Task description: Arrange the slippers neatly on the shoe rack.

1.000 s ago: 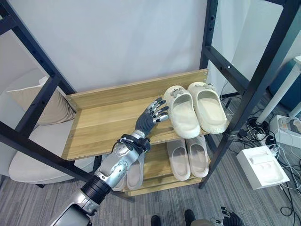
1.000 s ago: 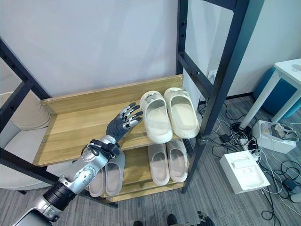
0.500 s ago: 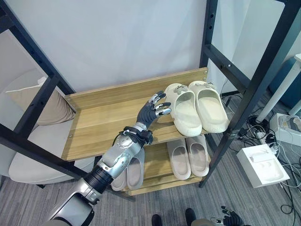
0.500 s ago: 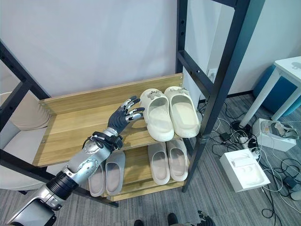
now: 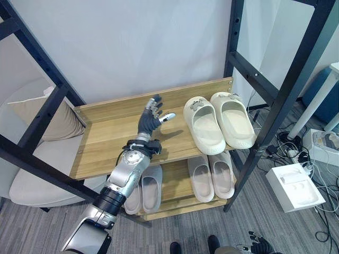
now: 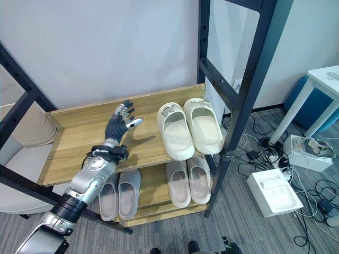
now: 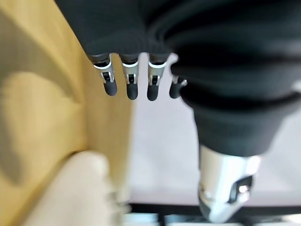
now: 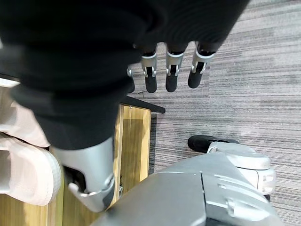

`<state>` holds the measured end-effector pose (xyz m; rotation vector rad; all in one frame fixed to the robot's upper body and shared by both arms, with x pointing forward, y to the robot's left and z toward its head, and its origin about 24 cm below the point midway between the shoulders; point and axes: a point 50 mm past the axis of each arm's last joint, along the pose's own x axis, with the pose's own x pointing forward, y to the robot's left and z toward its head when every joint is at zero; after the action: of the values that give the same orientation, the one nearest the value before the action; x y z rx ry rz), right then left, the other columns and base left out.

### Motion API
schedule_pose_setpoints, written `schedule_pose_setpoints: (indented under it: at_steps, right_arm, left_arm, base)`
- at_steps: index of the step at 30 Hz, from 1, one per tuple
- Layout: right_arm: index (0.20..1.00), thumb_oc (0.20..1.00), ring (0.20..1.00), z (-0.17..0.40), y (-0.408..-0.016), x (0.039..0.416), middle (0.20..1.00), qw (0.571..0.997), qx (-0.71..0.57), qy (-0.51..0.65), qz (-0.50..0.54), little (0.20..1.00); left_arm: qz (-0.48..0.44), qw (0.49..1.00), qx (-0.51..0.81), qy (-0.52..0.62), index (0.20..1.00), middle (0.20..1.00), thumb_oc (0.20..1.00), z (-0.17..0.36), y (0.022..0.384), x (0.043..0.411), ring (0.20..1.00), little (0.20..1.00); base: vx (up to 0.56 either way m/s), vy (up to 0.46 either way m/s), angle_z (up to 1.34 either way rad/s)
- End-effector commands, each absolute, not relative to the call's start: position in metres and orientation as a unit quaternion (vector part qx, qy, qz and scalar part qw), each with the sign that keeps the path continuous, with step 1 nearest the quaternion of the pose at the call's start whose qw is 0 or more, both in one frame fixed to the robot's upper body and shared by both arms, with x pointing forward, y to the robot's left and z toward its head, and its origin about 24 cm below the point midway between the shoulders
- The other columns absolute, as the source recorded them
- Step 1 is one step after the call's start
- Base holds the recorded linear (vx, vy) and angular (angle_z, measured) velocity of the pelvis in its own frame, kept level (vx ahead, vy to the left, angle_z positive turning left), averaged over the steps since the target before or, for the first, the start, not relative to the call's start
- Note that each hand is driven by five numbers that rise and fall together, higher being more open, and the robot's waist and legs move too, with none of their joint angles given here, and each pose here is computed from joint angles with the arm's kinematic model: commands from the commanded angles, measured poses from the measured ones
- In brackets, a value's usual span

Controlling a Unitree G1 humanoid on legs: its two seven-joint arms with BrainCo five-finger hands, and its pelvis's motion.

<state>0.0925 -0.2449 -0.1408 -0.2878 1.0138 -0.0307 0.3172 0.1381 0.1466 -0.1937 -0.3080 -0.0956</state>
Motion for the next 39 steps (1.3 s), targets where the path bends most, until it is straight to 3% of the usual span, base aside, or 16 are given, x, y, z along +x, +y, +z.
schedule_pose_setpoints:
  at_steps: [1,8,15,17,22,23,33,39]
  right_arm:
    - [1.000,1.000,1.000,-0.142,-0.238,0.099,1.000,0.871,-0.122,0.475,-0.016,1.000]
    - [1.000,1.000,1.000,-0.149,-0.231,0.092,1.000,0.859,-0.111,0.500,0.003,1.000]
    - [1.000,1.000,1.000,-0.149,-0.224,0.099,1.000,0.864,-0.109,0.491,0.021,1.000]
    - [1.000,1.000,1.000,-0.148,-0.223,0.102,1.000,0.866,-0.115,0.485,0.036,1.000]
    - [1.000,1.000,1.000,-0.146,-0.220,0.108,1.000,0.871,-0.122,0.473,0.049,1.000]
    - [1.000,1.000,1.000,-0.145,-0.217,0.114,1.000,0.874,-0.126,0.465,0.058,1.000]
    - [1.000,1.000,1.000,-0.141,-0.215,0.122,1.000,0.883,-0.132,0.446,0.060,1.000]
    - [1.000,1.000,1.000,-0.141,-0.218,0.122,1.000,0.882,-0.129,0.451,0.048,1.000]
  left_arm:
    - [-0.071,0.944,-0.102,-0.306,1.000,1.000,1.000,0.209,0.137,0.309,1.000,1.000]
    - [-0.261,0.845,-0.078,-0.460,1.000,1.000,1.000,0.266,0.104,0.247,1.000,1.000]
    - [-0.406,0.769,-0.049,-0.491,1.000,1.000,1.000,0.277,0.081,0.206,1.000,1.000]
    - [-0.502,0.733,-0.033,-0.459,1.000,1.000,1.000,0.269,0.063,0.191,1.000,1.000]
    - [-0.565,0.735,0.008,-0.375,1.000,1.000,1.000,0.233,0.042,0.194,1.000,1.000]
    - [-0.595,0.738,0.037,-0.316,1.000,1.000,1.000,0.206,0.032,0.196,1.000,1.000]
    - [-0.589,0.783,0.119,-0.160,1.000,1.000,1.000,0.121,0.030,0.216,1.000,1.000]
    - [-0.554,0.817,0.155,-0.054,1.000,1.000,1.000,0.067,0.051,0.220,1.000,1.000]
  base:
    - [0.00,0.000,0.00]
    - [0.00,0.001,0.01]
    - [0.00,0.005,0.08]
    - [-0.02,0.016,0.09]
    - [0.00,0.007,0.02]
    - [0.00,0.000,0.00]
    - [-0.01,0.010,-0.02]
    - [0.01,0.006,-0.03]
